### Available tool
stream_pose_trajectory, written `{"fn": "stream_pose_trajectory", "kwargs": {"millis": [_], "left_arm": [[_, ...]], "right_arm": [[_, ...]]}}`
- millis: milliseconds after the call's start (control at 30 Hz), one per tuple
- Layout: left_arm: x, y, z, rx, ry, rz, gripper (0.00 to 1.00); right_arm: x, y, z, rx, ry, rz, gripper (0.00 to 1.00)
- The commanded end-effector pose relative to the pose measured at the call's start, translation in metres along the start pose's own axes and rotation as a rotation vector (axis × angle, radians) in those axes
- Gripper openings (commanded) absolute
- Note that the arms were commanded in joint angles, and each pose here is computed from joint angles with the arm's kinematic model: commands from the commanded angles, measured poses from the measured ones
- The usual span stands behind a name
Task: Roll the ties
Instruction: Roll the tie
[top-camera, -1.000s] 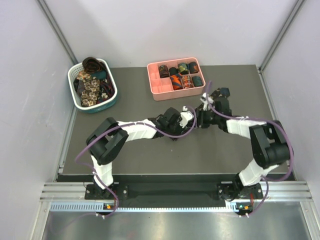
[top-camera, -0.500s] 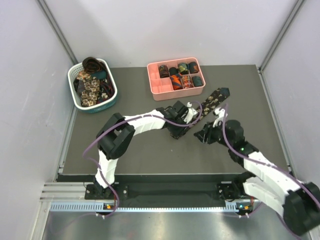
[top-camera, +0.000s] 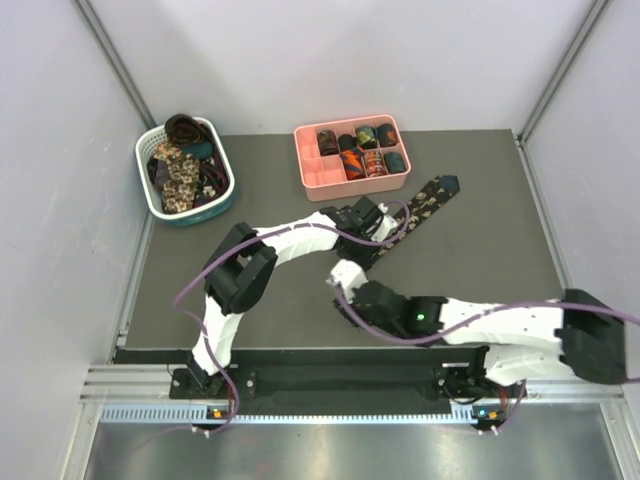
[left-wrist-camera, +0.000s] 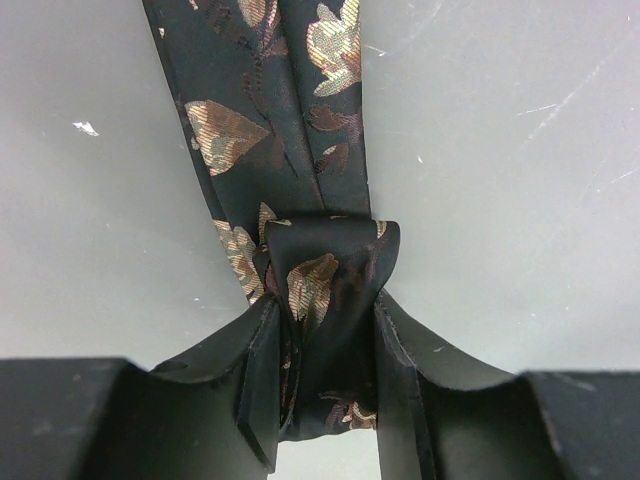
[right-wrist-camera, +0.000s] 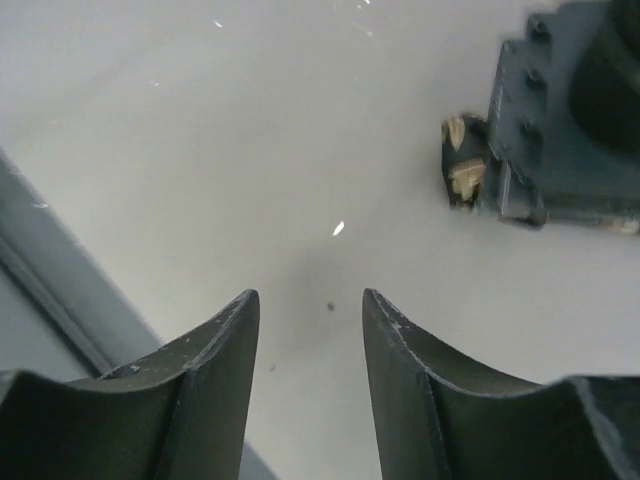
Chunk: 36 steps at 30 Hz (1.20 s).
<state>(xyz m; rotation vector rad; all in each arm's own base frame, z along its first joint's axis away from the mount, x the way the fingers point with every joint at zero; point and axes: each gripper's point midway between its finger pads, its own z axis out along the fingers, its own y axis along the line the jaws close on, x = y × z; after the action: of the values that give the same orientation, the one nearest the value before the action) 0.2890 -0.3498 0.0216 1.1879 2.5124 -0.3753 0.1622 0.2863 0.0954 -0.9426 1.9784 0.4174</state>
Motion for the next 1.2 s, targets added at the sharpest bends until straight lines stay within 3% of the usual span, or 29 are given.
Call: {"fn": "stream_pose_trajectory", "kwargs": {"millis": [0,333,800,1167], "left_arm": [[0.102,-0.023,0.009,0.074,0.396,-0.061,0.33],[0.107,-0.027,0.007,0.105,0.471,-0.046,0.33],[0.119,-0.028,0.006,0.119,0.565,-0.041,0.32],[0.117,-0.029,0.006,0.129,0.585,-0.048,0.32]], "right_arm": [[-0.042,-0.013,0.004,0.203,-0.003,-0.161,0.47],[-0.034,-0.034,0.042,0.540,0.351,-0.514,0.56],[-0.019,-0.057,0.083,0.712,0.459,-0.717,0.59],[0.003,-0.078,0.106,0.719,0.562,-0.685,0.60]]}}
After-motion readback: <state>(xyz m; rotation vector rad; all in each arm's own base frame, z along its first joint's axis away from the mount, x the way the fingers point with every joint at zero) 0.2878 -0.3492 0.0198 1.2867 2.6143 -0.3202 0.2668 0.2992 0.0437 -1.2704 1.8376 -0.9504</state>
